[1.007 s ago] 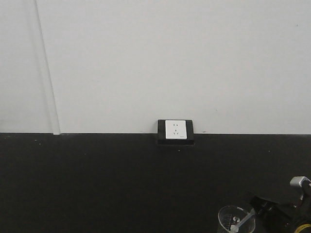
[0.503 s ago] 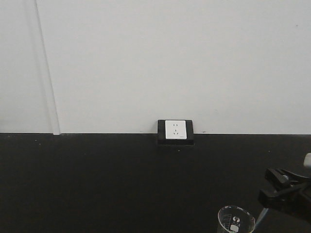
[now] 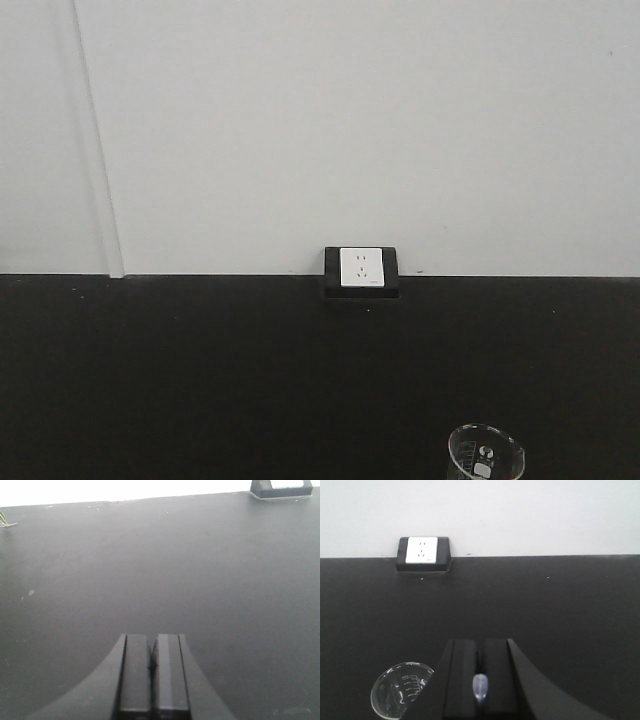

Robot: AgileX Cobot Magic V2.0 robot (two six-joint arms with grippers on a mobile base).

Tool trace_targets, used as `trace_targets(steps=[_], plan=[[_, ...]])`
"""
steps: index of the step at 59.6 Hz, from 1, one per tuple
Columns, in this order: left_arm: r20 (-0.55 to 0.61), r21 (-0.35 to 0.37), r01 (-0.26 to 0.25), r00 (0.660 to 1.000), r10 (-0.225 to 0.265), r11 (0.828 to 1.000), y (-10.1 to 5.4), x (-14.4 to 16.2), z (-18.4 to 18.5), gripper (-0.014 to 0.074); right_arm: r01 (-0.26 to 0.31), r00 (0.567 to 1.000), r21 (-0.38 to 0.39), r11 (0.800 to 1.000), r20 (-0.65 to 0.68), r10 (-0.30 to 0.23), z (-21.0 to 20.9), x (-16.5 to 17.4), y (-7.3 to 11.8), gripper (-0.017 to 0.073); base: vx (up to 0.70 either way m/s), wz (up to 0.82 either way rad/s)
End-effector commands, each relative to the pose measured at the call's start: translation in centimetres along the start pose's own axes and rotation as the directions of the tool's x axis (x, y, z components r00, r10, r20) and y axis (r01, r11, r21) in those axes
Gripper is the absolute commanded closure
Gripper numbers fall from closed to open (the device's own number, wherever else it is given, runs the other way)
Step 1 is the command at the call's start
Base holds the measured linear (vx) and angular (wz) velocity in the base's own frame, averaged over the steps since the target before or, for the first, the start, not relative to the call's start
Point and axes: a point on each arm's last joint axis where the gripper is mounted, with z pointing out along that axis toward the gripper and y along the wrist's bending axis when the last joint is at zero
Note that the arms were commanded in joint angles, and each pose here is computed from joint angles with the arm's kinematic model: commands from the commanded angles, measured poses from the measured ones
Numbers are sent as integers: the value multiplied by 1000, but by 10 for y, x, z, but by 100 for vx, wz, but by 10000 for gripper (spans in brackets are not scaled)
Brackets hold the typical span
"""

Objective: Grab transparent chemical and place on left bench

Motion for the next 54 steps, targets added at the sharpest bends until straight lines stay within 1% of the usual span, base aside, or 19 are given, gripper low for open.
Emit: trace_targets(steps=[1, 10, 18, 26, 41, 54], plan=[[81, -2, 9, 997, -9, 1000, 0, -3, -1, 597, 9, 994, -6, 1000, 112, -8, -19, -16, 0, 560, 0, 0], [81, -2, 9, 997, -9, 1000, 0, -3, -1, 597, 15, 984, -16, 1000, 179, -12, -39, -1, -1, 560, 0, 0], [81, -2, 9, 997, -9, 1000, 0, -3, -1, 597, 17, 981, -18, 1000, 192, -14, -48, 15, -2, 559, 0, 0], [81, -2, 9, 997, -9, 1000, 0, -3, -1, 597, 18, 978, -17, 1000, 209, -14, -53, 19, -2, 559, 0, 0], [81, -2, 9, 997, -9, 1000, 0, -3, -1, 597, 11, 992, 14, 1000, 129, -13, -52, 28, -5, 559, 0, 0], [81, -2, 9, 997, -9, 1000, 0, -3, -1, 597, 11, 993, 18, 1000, 119, -13, -52, 29, -6, 559, 0, 0]])
